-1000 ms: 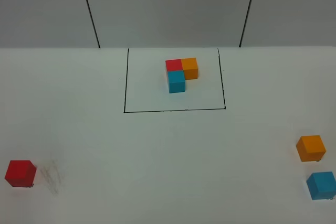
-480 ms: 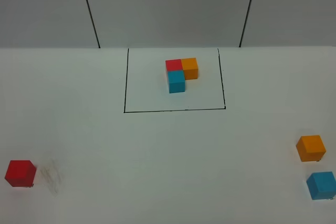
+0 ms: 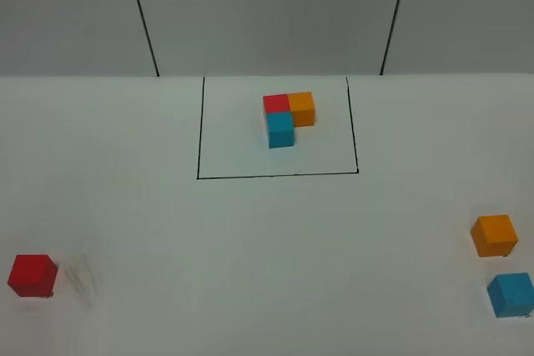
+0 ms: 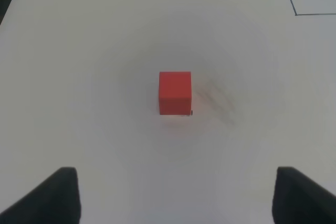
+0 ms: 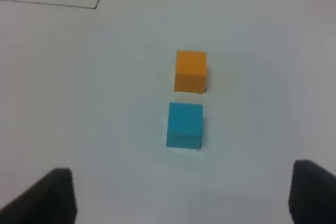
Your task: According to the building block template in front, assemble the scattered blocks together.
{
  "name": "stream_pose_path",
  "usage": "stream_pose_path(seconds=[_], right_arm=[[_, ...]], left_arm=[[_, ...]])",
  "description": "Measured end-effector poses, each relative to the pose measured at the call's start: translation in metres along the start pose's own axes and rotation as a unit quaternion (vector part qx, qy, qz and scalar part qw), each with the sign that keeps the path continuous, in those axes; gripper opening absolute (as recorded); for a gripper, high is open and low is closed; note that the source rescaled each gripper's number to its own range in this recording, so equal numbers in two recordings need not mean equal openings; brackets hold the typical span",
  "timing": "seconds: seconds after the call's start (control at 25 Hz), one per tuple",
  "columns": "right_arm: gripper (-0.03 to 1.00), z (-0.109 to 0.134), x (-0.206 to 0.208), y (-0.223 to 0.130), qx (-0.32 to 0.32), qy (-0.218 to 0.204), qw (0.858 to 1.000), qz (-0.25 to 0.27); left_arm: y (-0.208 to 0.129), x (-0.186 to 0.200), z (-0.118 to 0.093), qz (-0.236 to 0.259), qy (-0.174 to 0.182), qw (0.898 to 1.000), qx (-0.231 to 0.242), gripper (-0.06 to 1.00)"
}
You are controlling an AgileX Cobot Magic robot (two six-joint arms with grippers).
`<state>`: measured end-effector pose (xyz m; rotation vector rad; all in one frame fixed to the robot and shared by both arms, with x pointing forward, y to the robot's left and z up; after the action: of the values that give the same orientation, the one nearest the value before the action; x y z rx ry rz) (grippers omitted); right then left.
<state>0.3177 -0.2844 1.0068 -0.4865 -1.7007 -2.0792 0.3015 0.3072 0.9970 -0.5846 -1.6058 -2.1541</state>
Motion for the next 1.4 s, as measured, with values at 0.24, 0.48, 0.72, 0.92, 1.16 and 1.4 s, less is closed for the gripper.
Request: stream_pose_path(seconds=[0.24, 0.48, 0.72, 0.92, 1.16, 1.4], right_arm=[[0.73, 0.0, 0.0, 0.0, 0.0, 0.0, 1.0, 0.0], [0.73, 0.0, 0.0, 0.0, 0.0, 0.0, 1.0, 0.0], [0.73, 0.0, 0.0, 0.0, 0.0, 0.0, 1.0, 0.0], [0.73, 0.0, 0.0, 0.0, 0.0, 0.0, 1.0, 0.0], [0.73, 0.0, 0.0, 0.0, 0.0, 0.0, 1.0, 0.0], [0.73, 0.0, 0.0, 0.0, 0.0, 0.0, 1.0, 0.0]], left_arm=[[0.0, 0.0, 0.0, 0.0, 0.0, 1.0, 0.0, 0.83], [0.001, -0.001, 0.0, 0.003, -0.001, 1.0, 0.007, 0.83], [0.027, 0.0, 0.009, 0.004, 0.0, 1.0, 0.023, 0.78], [0.05, -0.005, 0.016, 0.031, -0.007, 0.999, 0.024, 0.57], [0.07, -0.024, 0.025, 0.083, -0.015, 0.996, 0.018, 0.28], [0.093, -0.044, 0.035, 0.126, -0.019, 0.992, 0.012, 0.18]])
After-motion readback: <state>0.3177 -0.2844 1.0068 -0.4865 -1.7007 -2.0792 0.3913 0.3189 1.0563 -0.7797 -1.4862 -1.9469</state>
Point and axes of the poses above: a point on each arm's last joint axis where the gripper is mounted, x pointing back along that axis away from the gripper, z along the wrist's bending axis when the last joint is at zero, y = z × x, the point moved 9 cm from there along -x, pointing out along that axis toward the gripper, and after that the axes turned 15 degrees about -x, right-handed, at the moved point
